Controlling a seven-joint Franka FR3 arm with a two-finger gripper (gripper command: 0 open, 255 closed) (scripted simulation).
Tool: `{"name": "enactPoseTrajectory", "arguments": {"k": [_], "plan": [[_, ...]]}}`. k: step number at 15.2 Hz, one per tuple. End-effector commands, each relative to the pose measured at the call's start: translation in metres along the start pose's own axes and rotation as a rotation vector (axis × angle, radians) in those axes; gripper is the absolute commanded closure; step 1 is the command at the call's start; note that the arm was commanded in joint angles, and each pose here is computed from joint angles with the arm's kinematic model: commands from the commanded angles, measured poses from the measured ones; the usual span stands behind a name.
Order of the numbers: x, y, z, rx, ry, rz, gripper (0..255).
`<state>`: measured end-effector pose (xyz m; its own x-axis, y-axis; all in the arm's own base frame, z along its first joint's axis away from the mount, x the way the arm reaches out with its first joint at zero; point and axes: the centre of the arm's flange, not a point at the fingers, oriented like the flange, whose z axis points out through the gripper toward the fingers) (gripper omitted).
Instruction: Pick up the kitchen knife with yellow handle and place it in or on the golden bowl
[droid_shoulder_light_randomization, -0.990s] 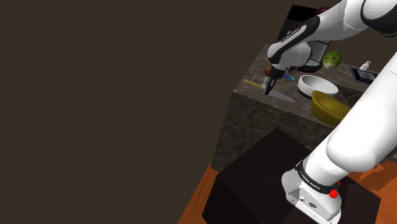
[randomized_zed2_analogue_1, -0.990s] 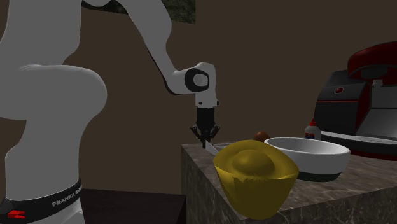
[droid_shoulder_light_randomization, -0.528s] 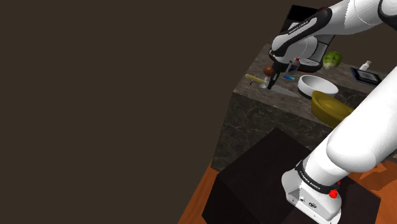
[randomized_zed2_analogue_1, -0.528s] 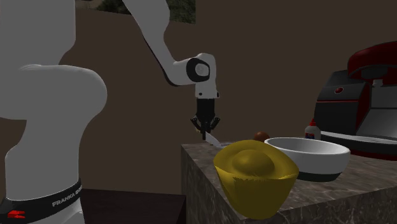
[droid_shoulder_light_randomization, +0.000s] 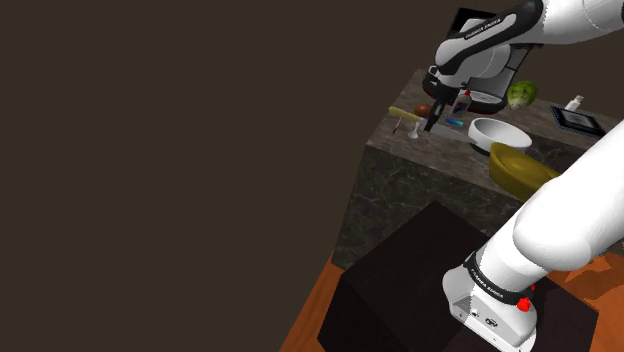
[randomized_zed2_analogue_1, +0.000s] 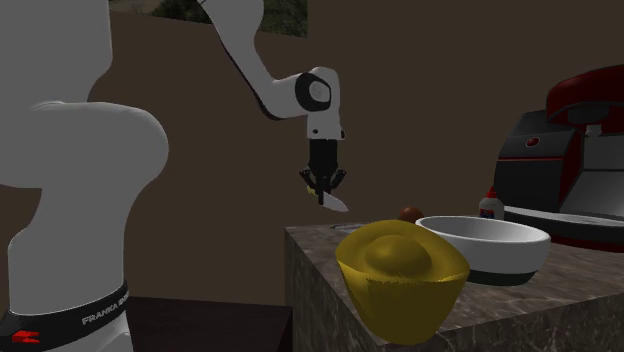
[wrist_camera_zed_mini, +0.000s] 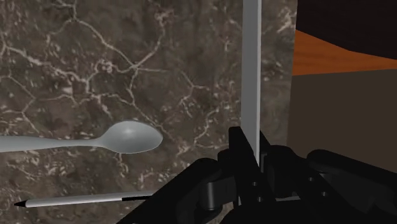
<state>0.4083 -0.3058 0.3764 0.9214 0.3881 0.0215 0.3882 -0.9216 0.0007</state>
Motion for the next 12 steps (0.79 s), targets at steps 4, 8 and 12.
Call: {"name": "enactPoseTrajectory", "arguments": {"k": [4,8,12], "plan": [[0.001,0.0,-0.027,0.0,-0.001,0.0,255],[0.001,0.0,-0.048,0.0,-0.001,0.0,255],[0.002,0.0,-0.069,0.0,-0.001,0.0,255]]}}
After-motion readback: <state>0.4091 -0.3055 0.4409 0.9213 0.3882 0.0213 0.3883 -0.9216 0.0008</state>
